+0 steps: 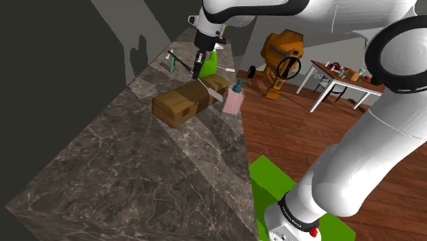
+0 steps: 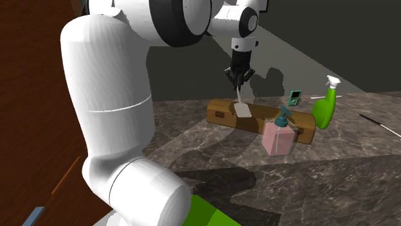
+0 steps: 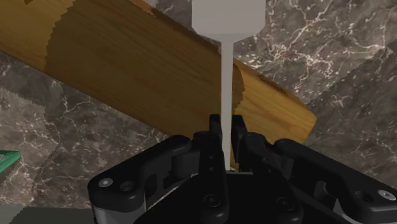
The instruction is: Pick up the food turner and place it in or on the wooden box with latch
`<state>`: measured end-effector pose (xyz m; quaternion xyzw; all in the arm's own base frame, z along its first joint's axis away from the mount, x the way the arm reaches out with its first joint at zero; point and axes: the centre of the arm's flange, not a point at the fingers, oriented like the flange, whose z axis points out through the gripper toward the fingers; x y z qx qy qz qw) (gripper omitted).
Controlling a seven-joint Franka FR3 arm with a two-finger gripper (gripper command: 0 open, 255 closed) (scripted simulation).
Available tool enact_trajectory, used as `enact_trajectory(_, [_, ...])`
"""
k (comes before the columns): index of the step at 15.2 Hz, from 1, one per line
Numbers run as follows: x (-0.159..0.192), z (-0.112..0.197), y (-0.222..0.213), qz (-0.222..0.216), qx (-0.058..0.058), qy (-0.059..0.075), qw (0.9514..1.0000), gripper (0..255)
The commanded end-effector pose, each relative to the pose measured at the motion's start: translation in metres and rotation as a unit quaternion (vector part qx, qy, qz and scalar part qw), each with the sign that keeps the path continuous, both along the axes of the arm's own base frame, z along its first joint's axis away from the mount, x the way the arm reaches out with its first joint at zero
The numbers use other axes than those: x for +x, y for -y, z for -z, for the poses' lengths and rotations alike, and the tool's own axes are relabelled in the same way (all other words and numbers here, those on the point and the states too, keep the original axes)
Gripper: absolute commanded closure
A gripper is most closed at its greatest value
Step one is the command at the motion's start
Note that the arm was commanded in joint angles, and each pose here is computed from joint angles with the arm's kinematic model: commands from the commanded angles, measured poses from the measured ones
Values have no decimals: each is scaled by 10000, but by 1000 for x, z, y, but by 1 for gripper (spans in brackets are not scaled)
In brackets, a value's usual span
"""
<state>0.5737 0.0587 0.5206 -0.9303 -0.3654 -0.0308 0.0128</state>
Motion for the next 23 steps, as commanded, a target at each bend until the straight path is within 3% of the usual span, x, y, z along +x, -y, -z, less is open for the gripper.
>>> enact_trajectory(1, [16,0,25,-7,-4,2,10000,255])
enact_trajectory(6, [57,-3,84,-7,-4,2,10000,255])
enact_trajectory(23, [57,81,84,-7,-4,2,10000,255])
